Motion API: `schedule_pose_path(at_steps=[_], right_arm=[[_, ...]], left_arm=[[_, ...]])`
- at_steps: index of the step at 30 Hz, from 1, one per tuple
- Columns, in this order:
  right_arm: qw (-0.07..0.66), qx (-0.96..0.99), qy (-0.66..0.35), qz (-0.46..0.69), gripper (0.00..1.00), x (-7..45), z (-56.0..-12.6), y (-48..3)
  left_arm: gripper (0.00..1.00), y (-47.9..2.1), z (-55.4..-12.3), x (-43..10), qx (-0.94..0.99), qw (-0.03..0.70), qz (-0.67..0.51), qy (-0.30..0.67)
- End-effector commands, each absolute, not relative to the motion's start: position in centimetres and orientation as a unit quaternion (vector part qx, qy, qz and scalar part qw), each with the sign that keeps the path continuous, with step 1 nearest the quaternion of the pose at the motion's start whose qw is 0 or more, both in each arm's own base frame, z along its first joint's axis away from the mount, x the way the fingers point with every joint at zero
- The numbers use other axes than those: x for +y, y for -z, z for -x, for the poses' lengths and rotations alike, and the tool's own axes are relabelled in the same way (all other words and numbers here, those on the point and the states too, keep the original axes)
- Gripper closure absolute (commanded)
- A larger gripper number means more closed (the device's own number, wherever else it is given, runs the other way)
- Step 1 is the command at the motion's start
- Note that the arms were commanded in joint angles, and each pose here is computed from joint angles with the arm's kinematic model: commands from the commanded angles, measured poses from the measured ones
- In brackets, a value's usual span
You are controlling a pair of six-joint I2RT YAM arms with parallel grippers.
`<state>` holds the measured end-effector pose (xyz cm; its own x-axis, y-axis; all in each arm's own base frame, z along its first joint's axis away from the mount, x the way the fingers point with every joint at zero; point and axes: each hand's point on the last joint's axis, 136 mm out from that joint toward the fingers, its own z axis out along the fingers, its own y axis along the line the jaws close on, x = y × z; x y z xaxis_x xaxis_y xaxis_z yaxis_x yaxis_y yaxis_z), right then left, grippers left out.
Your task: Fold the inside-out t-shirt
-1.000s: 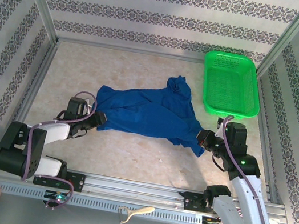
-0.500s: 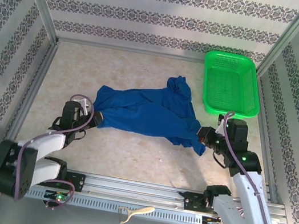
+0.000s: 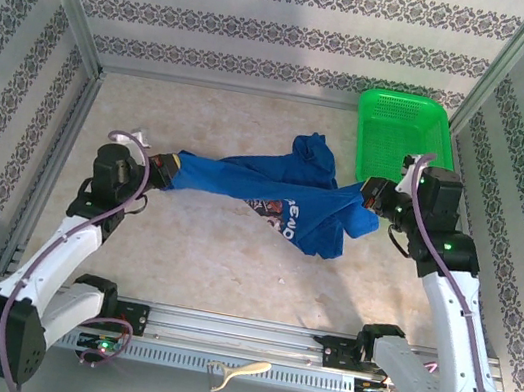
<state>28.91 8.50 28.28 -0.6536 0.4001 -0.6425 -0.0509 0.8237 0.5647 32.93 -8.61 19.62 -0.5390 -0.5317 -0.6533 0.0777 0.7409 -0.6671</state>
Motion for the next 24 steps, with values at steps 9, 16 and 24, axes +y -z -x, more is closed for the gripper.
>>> schedule_pose_path(at_steps=[9,16,24], right_arm=[[0.39,0.881,-0.243,-0.112,1.0,6.9,-29.9,-24.0],[0.384,0.883,-0.243,-0.119,1.0,6.6,-30.4,-23.3],[0.387,0.88,-0.249,-0.119,1.0,6.5,-30.5,-23.6]], left_arm=[[0.73,-11.2,-35.4,-11.2,0.844,0.365,0.131,0.372],[0.6,-8.2,-35.9,-11.4,0.851,0.343,0.136,0.373],[0.54,-6.8,-34.1,-10.2,0.864,0.355,0.134,0.332]])
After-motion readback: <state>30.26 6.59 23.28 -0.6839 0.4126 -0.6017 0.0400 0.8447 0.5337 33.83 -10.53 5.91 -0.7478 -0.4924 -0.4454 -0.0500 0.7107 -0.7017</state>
